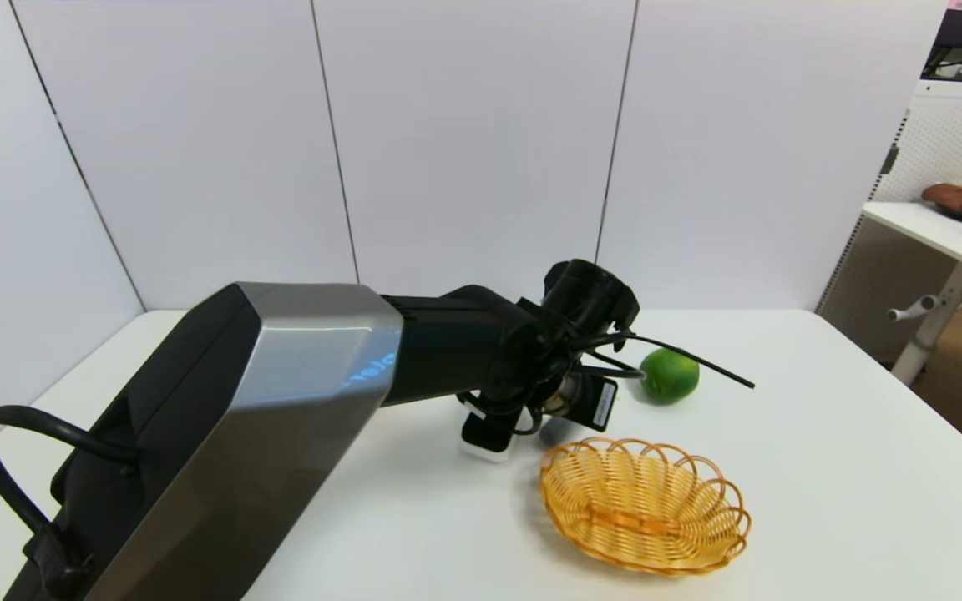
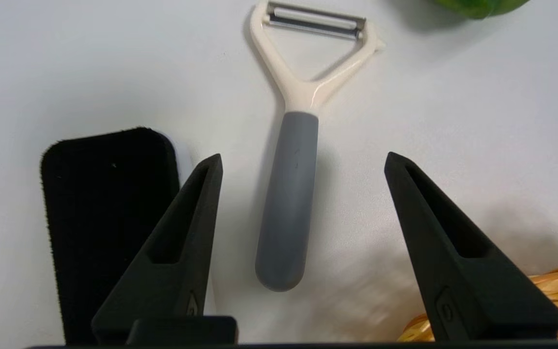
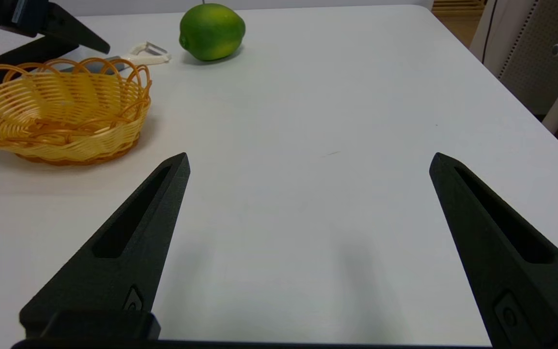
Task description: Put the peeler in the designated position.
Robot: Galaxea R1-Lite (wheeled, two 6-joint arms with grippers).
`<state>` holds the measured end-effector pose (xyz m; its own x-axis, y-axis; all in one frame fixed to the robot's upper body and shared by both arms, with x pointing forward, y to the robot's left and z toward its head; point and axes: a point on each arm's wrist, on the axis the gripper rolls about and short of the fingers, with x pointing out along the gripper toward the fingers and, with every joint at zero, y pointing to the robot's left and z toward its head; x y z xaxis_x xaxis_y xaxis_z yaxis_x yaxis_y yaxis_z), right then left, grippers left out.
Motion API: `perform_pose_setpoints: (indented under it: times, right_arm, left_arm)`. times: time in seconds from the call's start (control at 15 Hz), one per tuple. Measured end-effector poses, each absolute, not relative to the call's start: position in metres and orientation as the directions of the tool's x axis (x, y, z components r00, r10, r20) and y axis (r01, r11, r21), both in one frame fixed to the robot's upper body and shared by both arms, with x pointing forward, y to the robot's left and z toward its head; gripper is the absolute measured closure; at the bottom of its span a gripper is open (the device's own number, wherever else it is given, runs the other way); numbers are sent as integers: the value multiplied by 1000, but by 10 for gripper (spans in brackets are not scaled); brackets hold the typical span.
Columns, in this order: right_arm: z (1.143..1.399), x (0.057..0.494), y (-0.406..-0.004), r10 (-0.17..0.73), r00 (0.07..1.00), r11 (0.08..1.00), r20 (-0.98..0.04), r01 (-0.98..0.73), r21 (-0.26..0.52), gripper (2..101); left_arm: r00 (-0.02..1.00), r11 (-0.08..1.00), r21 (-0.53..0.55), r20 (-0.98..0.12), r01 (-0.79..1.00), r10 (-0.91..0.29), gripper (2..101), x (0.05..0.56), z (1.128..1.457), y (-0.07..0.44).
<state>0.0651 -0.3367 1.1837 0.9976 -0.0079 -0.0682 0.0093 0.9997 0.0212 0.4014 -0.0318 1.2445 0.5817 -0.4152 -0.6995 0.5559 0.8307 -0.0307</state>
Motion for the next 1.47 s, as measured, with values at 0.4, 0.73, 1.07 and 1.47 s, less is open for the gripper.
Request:
perform_pose_setpoints:
  times: [0.4,0.73,1.07,1.47]
  right_arm:
    - [1184,65,-337,-7,998,1000,-68,9,22,43]
    - [1184,65,-337,-7,998,1000,-68,9,22,43]
    - [1184,65,-337,-7,998,1000,-68,9,22,43]
    - [1184,65,-337,-7,998,1000,-68,9,20,43]
  left_arm:
    - [816,874,153,-459,462,-351,187,394,1368,35]
    - [965,918,319,-190,236,-181,125,345,1494,193]
    - [984,955,288,-177,65,-14,90,229,1480,316]
    - [964,982,187,-265,11,39,70,103,1341,335]
